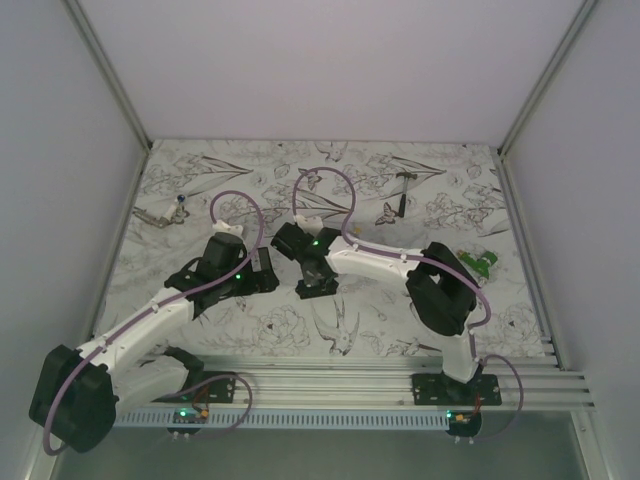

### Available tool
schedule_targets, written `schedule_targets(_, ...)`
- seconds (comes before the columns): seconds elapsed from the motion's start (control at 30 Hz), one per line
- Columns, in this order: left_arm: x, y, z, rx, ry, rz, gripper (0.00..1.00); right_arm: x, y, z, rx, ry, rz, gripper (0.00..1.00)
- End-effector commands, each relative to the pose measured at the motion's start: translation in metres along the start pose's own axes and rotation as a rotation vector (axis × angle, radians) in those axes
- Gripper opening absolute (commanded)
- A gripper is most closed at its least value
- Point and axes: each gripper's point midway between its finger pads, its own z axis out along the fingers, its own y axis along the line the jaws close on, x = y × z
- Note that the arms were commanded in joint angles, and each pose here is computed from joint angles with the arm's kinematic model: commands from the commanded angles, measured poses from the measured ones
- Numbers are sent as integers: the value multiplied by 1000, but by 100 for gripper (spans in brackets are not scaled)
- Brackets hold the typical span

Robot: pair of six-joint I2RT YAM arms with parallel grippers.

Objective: Snap on the fuse box
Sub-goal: Install the fuse at the fuse box base.

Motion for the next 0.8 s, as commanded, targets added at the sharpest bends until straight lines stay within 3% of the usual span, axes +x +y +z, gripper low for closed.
schedule_targets(0.0,8,9,-1,-28,19,-7,100,-6,5,4,12,-25,10,0)
schedule_targets(0.43,9,10,0,-32,21,-11,100,8,12,20,-7,33,-32,0)
schedule_targets(0.77,9,11,1,-37,22,-14,100,32,2,36,-2,183,-46,0)
